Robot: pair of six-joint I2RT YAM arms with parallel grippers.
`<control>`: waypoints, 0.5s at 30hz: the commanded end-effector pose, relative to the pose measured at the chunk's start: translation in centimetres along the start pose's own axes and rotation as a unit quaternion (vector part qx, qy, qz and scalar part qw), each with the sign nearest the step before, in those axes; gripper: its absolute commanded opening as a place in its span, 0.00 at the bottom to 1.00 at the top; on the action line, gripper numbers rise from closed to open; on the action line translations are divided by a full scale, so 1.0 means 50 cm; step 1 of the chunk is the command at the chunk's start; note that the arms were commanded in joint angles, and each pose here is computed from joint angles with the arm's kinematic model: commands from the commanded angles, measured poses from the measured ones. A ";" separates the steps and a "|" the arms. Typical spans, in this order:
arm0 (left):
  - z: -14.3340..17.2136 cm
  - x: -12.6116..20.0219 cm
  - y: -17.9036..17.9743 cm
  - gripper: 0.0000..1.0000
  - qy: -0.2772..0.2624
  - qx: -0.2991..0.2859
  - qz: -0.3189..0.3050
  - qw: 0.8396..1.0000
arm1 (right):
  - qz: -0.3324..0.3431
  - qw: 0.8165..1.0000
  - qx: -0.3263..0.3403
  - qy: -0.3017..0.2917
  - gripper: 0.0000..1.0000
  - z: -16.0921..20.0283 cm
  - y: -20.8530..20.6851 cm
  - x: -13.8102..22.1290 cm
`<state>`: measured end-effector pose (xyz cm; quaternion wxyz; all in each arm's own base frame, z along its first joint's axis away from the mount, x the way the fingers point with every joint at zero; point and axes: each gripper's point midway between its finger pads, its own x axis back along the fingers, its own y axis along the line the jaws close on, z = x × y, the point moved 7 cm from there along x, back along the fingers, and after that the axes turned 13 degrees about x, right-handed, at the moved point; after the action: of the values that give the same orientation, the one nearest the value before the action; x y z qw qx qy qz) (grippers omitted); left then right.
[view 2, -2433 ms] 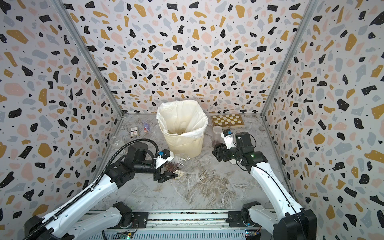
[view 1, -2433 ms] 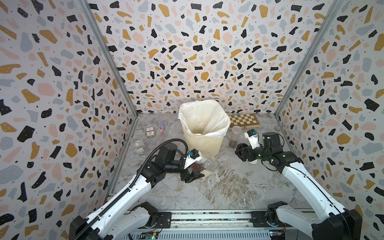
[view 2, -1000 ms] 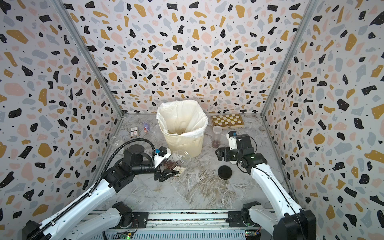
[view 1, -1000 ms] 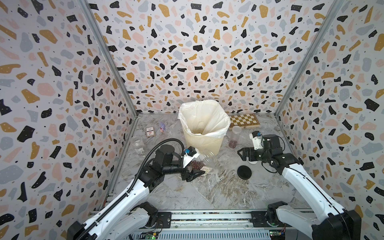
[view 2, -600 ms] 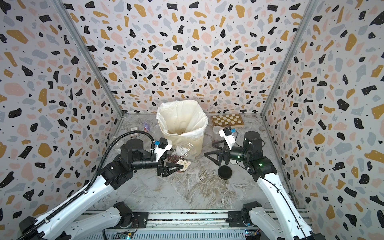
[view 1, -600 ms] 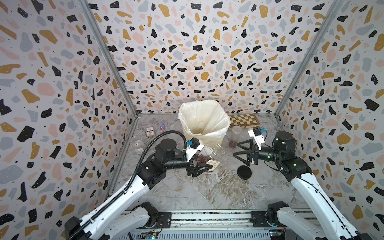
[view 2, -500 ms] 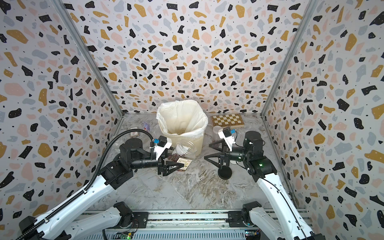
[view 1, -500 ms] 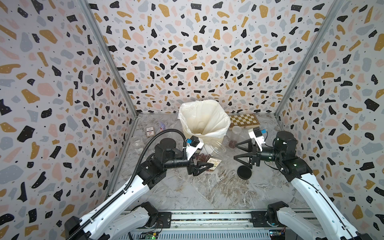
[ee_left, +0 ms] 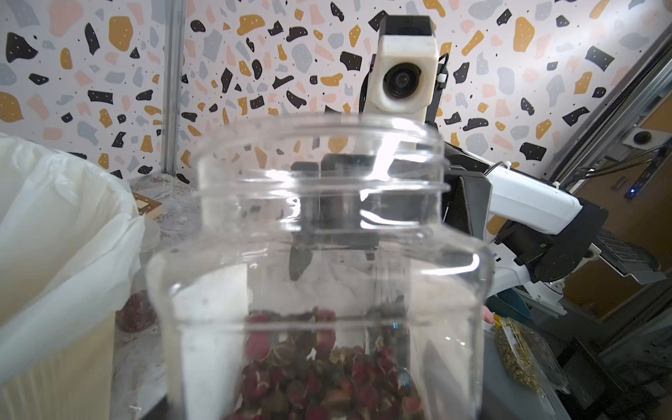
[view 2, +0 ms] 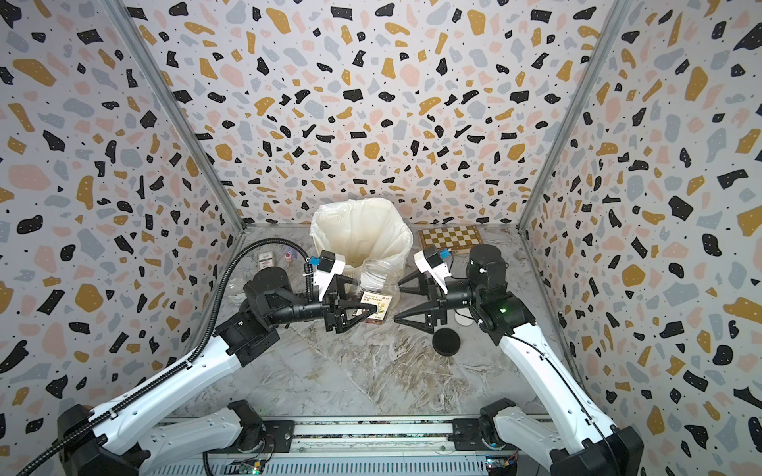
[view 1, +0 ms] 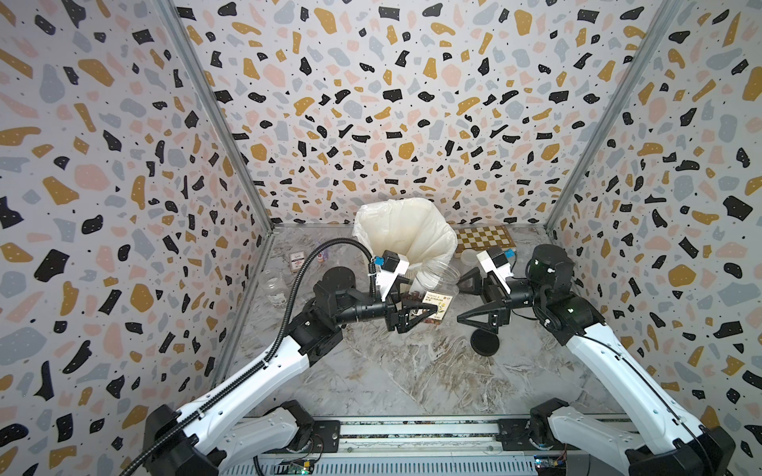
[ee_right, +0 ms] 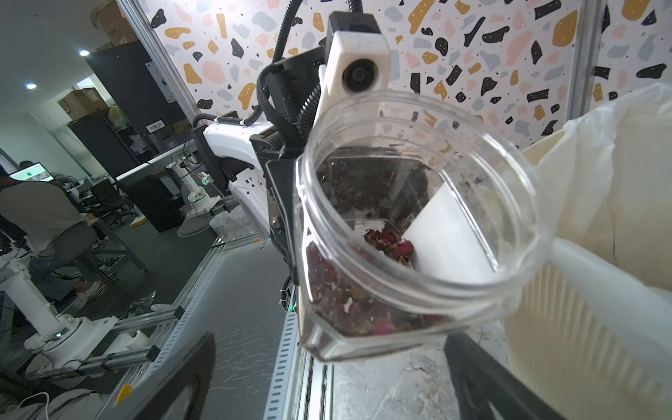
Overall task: Empty the moldy dried flower tea in the jars
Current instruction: Pour the moldy dried flower tea into the trash bin.
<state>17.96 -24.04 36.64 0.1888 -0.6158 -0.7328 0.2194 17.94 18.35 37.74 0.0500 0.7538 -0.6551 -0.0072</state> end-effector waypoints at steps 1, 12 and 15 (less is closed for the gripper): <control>-0.053 -0.004 -0.043 0.58 -0.058 -0.041 0.035 0.997 | -0.017 0.999 0.023 -0.018 1.00 -0.056 -0.009 -0.015; -0.079 -0.017 -0.044 0.58 -0.103 -0.061 0.055 0.991 | -0.039 0.998 0.035 -0.034 0.96 -0.117 -0.048 -0.055; -0.083 -0.017 -0.044 0.58 -0.117 -0.058 0.057 0.990 | -0.046 0.997 0.043 -0.039 0.95 -0.137 -0.050 -0.058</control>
<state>19.10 -25.22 38.51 0.1210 -0.6221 -0.7342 0.2436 21.36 22.12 41.23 0.0368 0.7730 -0.6329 -0.0230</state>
